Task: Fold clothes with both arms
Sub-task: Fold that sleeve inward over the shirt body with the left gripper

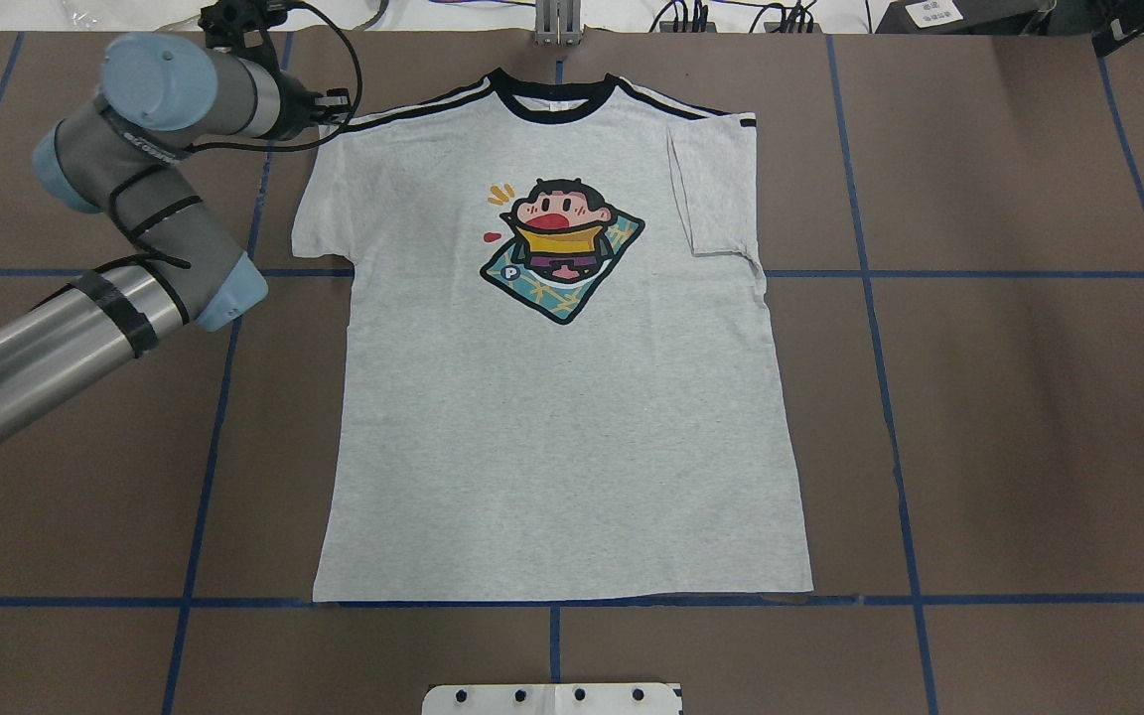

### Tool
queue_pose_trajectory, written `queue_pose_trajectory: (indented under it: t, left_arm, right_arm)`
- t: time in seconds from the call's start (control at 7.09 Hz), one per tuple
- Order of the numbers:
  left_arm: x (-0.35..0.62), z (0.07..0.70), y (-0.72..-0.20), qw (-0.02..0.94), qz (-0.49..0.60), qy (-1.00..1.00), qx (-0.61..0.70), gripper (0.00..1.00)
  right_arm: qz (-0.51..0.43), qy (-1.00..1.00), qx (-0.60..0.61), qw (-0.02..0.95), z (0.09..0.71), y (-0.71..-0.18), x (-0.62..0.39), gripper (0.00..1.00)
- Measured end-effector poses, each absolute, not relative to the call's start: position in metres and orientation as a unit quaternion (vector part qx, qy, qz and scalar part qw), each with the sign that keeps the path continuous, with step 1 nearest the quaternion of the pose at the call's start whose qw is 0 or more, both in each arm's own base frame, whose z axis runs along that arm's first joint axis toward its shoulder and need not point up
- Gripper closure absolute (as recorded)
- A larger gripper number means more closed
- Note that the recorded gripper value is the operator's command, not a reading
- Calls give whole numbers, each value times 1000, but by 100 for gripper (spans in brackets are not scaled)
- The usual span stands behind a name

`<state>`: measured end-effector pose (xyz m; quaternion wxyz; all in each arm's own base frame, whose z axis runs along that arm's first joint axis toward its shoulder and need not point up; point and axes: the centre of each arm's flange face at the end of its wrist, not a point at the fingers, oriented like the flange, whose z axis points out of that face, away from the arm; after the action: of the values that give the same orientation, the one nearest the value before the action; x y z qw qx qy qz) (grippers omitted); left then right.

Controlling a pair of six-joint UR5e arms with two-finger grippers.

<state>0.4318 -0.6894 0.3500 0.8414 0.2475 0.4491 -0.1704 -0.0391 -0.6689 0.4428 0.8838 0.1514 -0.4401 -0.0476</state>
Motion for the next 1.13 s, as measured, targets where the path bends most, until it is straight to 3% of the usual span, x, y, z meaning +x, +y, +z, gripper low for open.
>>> queue_pose_trajectory:
  t: [0.56, 0.71, 1.13]
  left_arm:
    - [530, 287, -690, 857, -201, 422, 215, 100]
    - [537, 283, -692, 858, -202, 419, 216, 1]
    - [542, 285, -679, 849, -162, 441, 244, 0]
  right_arm:
    - [-47, -439, 150, 885, 448, -663, -38, 0]
    - [-46, -439, 148, 885, 451, -662, -38, 0]
    - [-47, -438, 153, 885, 448, -655, -37, 0]
